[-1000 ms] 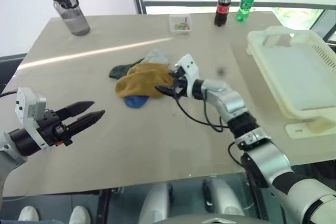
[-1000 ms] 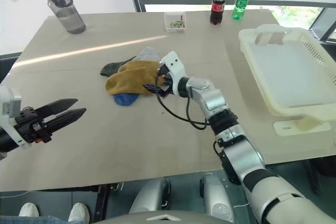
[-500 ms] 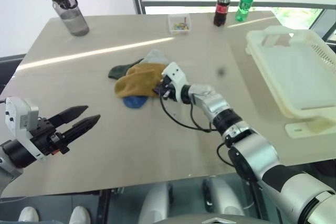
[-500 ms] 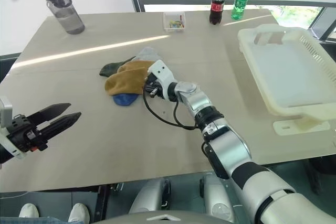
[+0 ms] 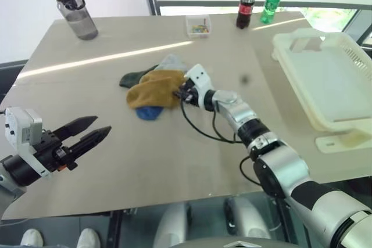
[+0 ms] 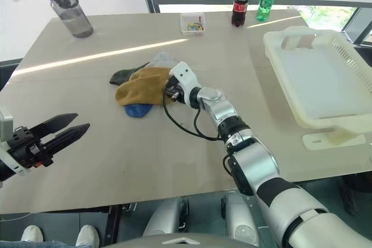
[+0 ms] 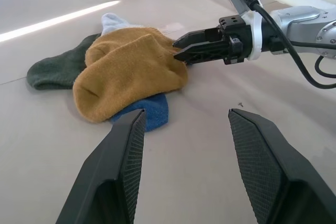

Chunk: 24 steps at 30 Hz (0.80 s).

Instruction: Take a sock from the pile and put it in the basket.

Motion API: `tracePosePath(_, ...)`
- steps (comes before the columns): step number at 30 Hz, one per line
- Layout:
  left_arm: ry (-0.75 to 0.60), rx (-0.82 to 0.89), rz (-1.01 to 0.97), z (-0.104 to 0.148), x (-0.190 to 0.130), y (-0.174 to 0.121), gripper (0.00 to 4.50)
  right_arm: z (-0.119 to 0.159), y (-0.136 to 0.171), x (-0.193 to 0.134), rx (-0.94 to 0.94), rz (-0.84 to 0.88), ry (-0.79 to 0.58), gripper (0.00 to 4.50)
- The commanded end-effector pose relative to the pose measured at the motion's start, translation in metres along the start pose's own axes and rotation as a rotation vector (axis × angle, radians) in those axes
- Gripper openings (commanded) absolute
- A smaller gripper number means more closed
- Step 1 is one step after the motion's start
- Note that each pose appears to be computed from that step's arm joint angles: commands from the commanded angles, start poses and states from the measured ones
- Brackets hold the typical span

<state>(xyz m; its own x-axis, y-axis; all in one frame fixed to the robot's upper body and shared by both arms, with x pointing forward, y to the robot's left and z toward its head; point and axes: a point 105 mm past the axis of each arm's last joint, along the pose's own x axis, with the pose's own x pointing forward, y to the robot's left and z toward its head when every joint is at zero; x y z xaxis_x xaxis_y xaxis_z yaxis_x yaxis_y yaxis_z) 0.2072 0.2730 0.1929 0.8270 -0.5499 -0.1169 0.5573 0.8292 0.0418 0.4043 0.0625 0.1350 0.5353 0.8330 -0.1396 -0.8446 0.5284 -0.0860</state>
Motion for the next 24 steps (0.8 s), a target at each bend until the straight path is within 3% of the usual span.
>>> tracePosePath(1,-0.009,0.043,-0.022,0.007,0.001,-0.004,2.67,0.016,-0.001,0.003,-0.047,-0.006,-0.036,2.52)
tracePosePath(11,-0.003,0.049,-0.022,0.007,0.001,-0.004,2.67,-0.001,0.009,0.007,-0.073,0.019,0.023,2.52)
tracePosePath(14,-0.003,0.05,-0.022,0.007,0.001,-0.004,2.67,-0.001,0.011,0.008,-0.086,0.024,0.017,1.75)
tracePosePath(16,-0.002,0.051,-0.022,0.007,0.001,-0.004,2.67,-0.001,0.01,0.008,-0.089,0.025,0.014,0.68)
tracePosePath(18,-0.001,0.051,-0.022,0.007,0.001,-0.005,2.67,-0.001,0.01,0.007,-0.094,0.025,0.015,0.05)
tracePosePath(24,0.001,0.048,-0.027,0.006,0.003,-0.005,2.67,0.003,0.013,0.004,-0.118,0.069,0.001,0.05)
